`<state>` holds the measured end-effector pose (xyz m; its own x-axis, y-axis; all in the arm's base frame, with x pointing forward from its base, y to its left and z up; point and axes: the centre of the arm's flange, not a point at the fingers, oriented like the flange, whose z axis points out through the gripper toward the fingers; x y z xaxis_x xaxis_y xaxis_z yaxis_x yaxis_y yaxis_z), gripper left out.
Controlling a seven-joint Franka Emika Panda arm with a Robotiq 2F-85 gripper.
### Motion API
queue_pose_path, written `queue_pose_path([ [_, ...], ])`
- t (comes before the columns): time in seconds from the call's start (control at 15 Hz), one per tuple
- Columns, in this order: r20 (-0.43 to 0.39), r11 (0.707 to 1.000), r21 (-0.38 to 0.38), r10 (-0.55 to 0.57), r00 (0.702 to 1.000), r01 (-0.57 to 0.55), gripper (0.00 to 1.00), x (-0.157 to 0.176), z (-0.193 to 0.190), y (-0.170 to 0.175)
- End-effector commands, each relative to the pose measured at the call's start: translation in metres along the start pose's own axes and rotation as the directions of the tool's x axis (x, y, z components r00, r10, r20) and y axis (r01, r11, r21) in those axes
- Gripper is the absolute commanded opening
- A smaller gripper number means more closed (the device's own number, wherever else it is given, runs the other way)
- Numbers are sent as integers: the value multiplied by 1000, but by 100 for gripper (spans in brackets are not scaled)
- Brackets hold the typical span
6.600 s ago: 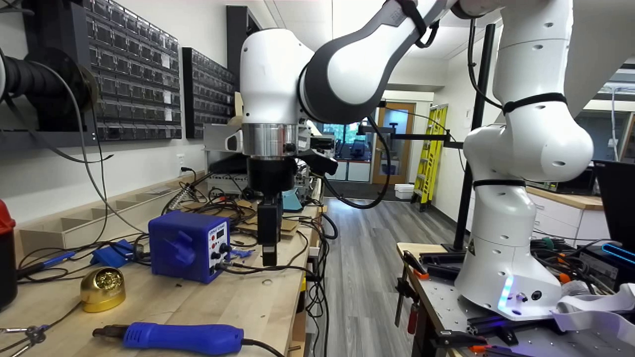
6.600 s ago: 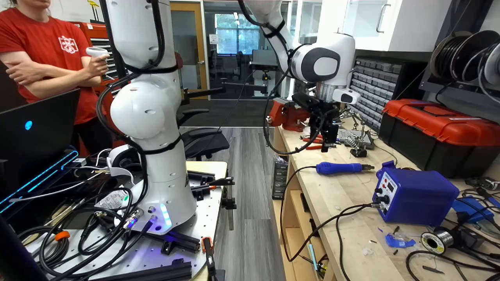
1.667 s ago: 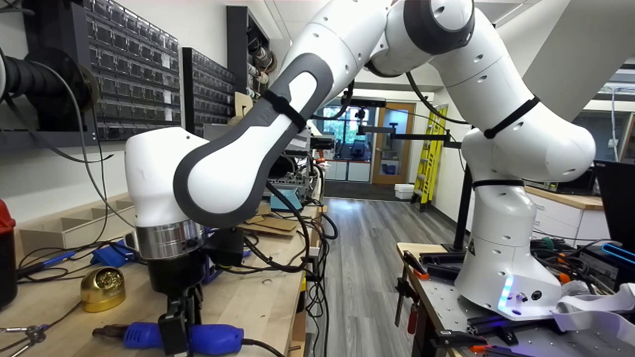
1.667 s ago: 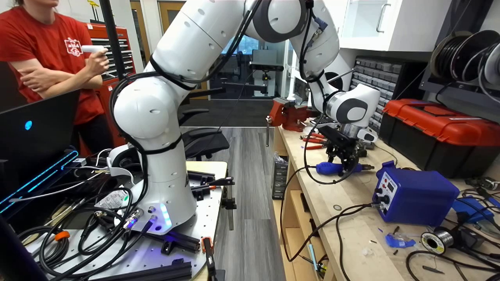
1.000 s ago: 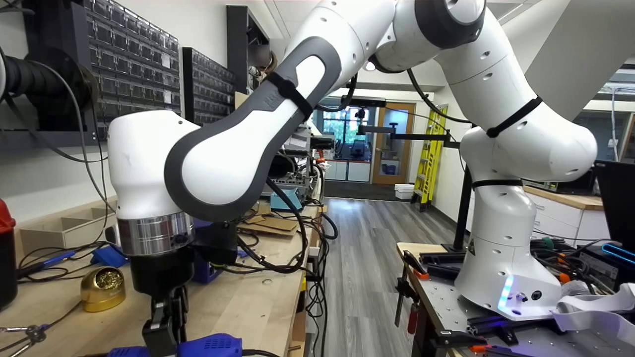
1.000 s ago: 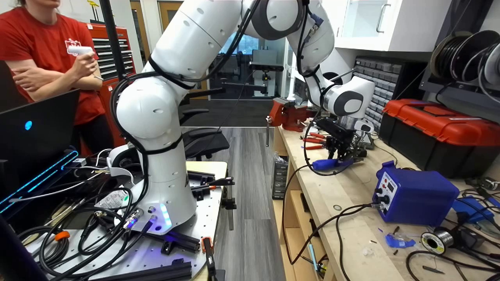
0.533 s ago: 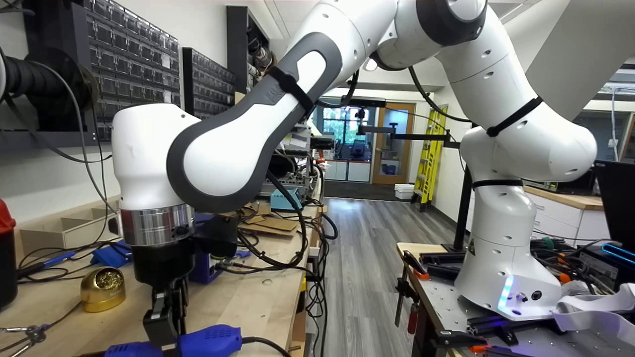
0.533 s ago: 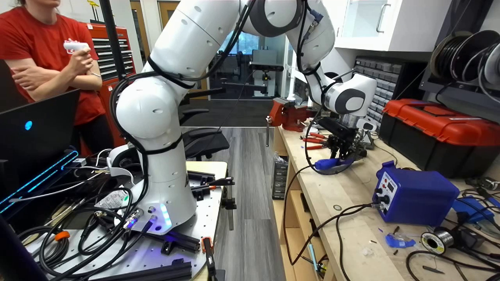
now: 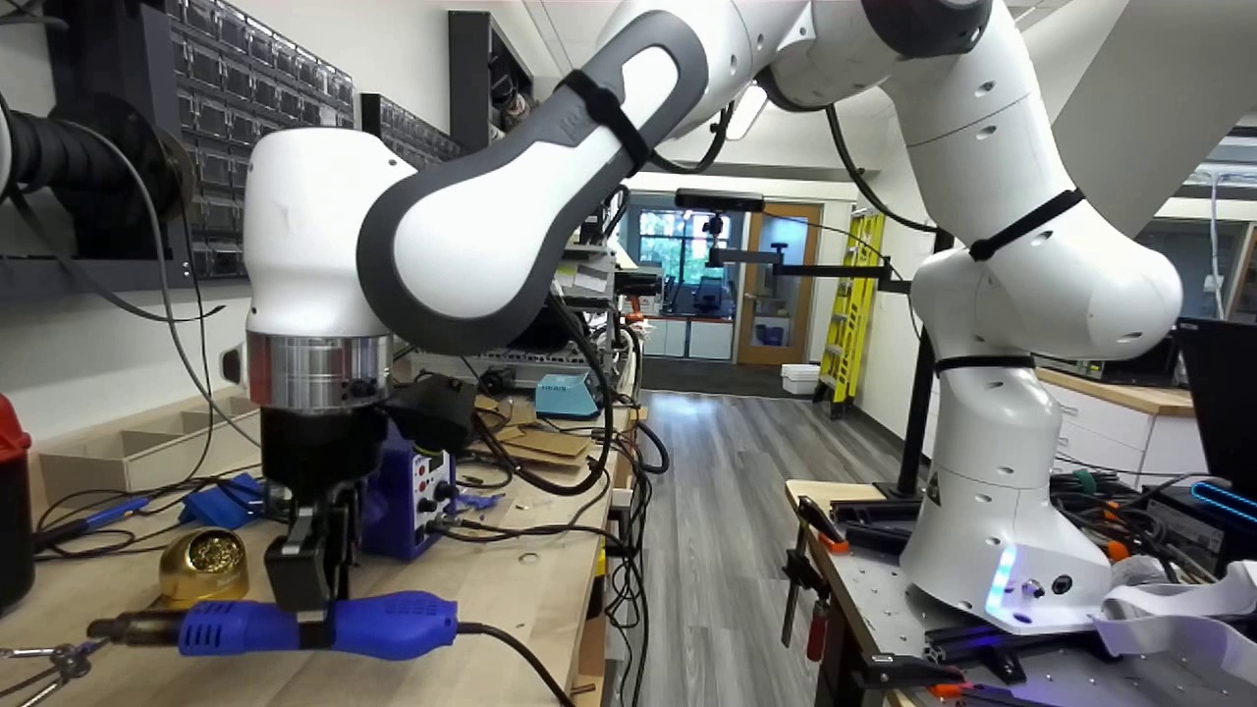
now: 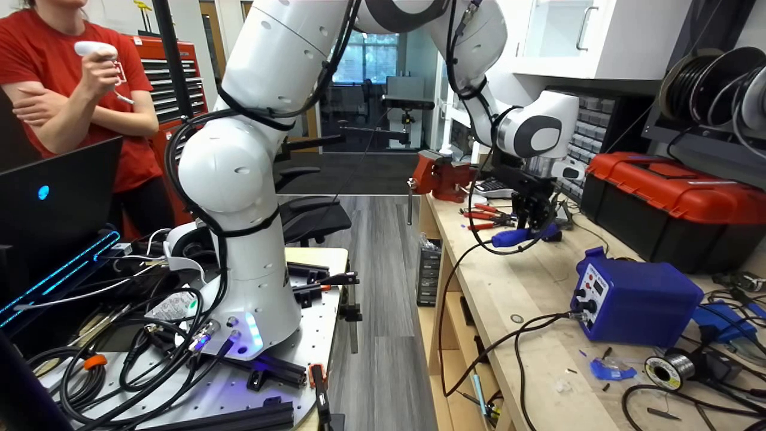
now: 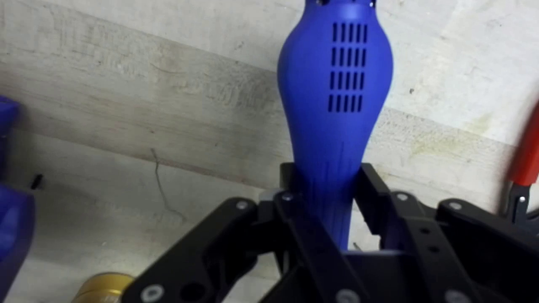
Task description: Place the blue handle on the holder
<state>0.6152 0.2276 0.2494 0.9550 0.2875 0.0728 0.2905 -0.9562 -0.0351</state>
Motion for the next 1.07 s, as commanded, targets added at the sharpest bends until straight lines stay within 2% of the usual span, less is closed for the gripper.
queue_pose_path([
  [0.0,-81,995,-58,76,994,-81,12,-20,-47,11],
  [0.47,-215,960,-95,237,947,-262,12,-21,-104,50],
  [1.0,-249,896,-127,387,888,-426,12,-41,-114,94],
])
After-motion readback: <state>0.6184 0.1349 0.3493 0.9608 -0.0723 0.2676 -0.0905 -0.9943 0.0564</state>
